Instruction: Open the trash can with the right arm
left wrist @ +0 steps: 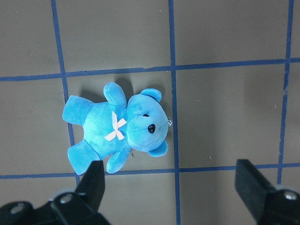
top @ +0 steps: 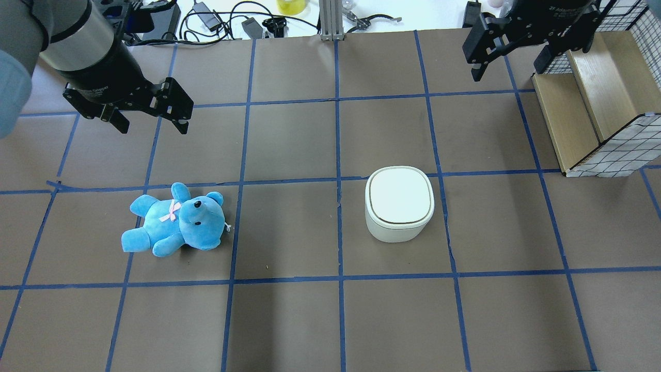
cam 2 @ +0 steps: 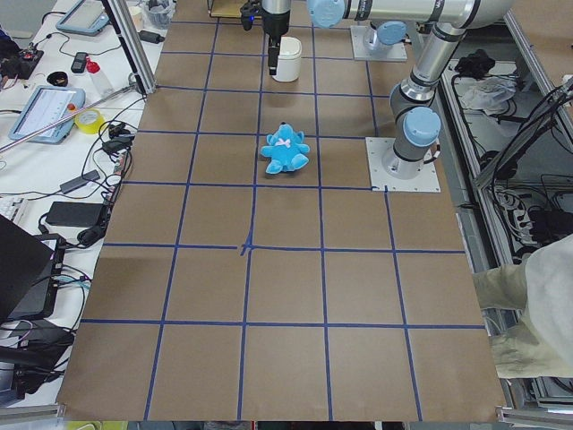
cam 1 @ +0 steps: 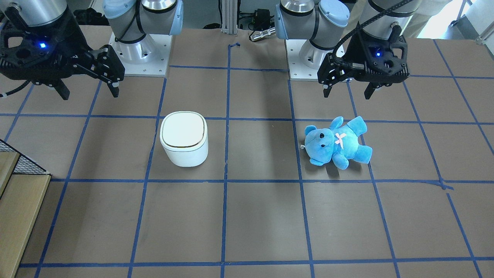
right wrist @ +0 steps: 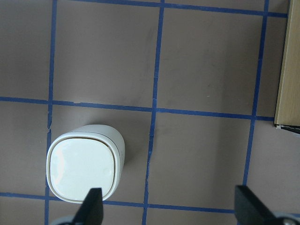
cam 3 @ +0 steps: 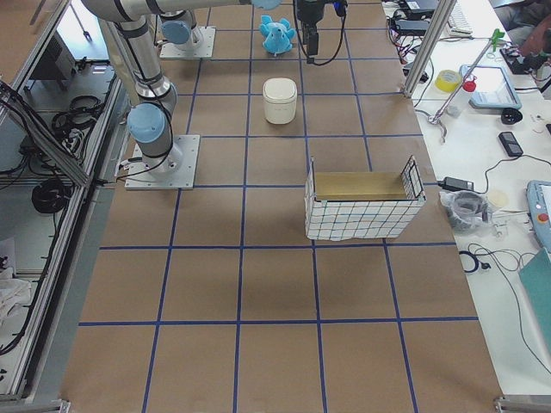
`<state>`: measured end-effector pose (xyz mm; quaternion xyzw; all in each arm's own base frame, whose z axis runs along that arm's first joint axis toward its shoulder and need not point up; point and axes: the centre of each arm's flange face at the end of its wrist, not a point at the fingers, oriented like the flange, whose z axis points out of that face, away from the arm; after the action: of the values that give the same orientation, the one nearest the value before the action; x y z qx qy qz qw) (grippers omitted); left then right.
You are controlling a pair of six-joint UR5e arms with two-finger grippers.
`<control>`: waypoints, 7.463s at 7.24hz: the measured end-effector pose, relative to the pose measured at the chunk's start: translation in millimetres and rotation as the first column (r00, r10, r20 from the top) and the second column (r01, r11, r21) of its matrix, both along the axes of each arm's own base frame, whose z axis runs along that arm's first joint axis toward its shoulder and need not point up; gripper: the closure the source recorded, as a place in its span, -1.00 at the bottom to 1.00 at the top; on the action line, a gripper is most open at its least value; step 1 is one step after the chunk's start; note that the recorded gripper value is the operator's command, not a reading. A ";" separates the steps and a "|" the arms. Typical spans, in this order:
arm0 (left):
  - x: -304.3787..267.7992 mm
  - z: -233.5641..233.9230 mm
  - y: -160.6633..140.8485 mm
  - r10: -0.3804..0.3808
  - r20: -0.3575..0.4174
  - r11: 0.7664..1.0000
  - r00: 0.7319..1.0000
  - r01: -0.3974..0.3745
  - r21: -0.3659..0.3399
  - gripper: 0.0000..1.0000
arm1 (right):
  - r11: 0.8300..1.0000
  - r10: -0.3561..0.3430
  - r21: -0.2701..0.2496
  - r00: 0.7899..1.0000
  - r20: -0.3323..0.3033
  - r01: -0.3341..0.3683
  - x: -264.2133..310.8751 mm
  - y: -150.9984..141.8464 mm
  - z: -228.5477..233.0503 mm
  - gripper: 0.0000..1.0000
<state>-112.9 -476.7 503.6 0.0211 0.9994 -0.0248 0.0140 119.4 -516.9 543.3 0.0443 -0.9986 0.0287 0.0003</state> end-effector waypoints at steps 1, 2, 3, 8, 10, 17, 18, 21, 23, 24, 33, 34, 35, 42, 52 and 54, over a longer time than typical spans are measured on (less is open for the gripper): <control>0.1 0.0 0.0 0.000 0.000 1.000 1.000 0.000 0.000 -1.00 | 1.000 -0.002 0.002 1.000 0.006 0.002 1.7 0.3 -0.9 -1.00; 0.2 0.0 -0.1 0.000 0.000 1.000 1.000 0.000 0.000 -1.00 | 1.000 -0.005 0.003 1.000 0.011 0.005 3.6 0.7 -1.8 -1.00; 0.3 0.0 -0.1 0.001 0.000 1.000 1.000 -0.001 0.000 -1.00 | 1.000 -0.006 0.003 1.000 0.016 0.006 5.4 1.0 -2.1 -1.00; 0.2 0.0 -0.1 0.001 -0.001 1.000 1.000 -0.001 0.000 -1.00 | 0.993 -0.017 -0.115 0.997 0.074 0.025 119.0 8.0 -26.6 -0.39; 0.3 0.0 -0.1 0.001 0.000 1.000 1.000 -0.001 0.000 -1.00 | 0.989 -0.075 -0.120 0.994 0.074 0.083 168.1 23.1 -61.3 0.09; 0.2 0.0 -0.1 0.000 0.000 1.000 1.000 0.000 0.000 -1.00 | 0.974 0.133 0.180 0.991 0.023 -0.135 139.9 48.2 -157.2 0.88; 0.3 0.0 -0.1 0.001 0.000 1.000 1.000 -0.001 0.000 -1.00 | 0.970 0.132 0.202 0.991 0.027 -0.135 127.3 45.1 -158.6 0.95; 0.3 0.0 -0.1 0.001 0.000 1.000 1.000 -0.001 0.000 -1.00 | 0.971 0.124 0.201 0.992 0.031 -0.127 118.2 40.1 -159.3 1.00; 0.3 0.0 -0.1 0.001 0.000 1.000 1.000 -0.001 0.000 -1.00 | 0.978 0.119 0.168 0.992 0.034 -0.123 118.1 36.6 -171.0 1.00; 0.3 0.0 -0.1 0.001 0.000 1.000 1.000 -0.001 0.000 -1.00 | 0.982 0.118 0.146 0.992 0.036 -0.122 117.6 38.0 -185.7 1.00; 0.3 0.0 -0.1 0.001 0.000 1.000 1.000 -0.001 0.000 -1.00 | 0.985 0.117 0.124 0.992 0.039 -0.121 118.4 33.9 -232.2 1.00; 0.3 0.0 -0.1 0.001 0.000 1.000 1.000 -0.001 0.000 -1.00 | 0.985 0.117 0.121 0.992 0.039 -0.121 118.8 31.7 -235.3 1.00; 0.3 0.0 -0.1 0.001 0.000 1.000 1.000 -0.001 0.000 -1.00 | 0.985 0.117 0.120 0.992 0.039 -0.121 119.1 30.2 -237.7 1.00; 0.3 0.0 -0.1 0.001 0.000 1.000 1.000 -0.001 0.000 -1.00 | 0.993 0.082 0.083 0.996 0.031 -0.084 114.9 32.9 -157.1 0.34; 0.2 0.0 -0.1 0.000 0.000 1.000 1.000 0.000 0.000 -1.00 | 0.995 0.061 -0.077 0.998 -0.025 -0.063 18.7 -26.0 -9.4 -1.00; -0.2 0.0 0.0 0.000 0.000 1.000 1.000 0.000 0.000 -1.00 | 0.994 0.077 -0.073 0.997 -0.021 -0.078 -9.3 -30.4 -4.4 -0.97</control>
<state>-113.0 -476.6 503.6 0.0212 0.9994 -0.0248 0.0140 110.2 -547.4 538.8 0.0834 -0.9943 0.0653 0.0099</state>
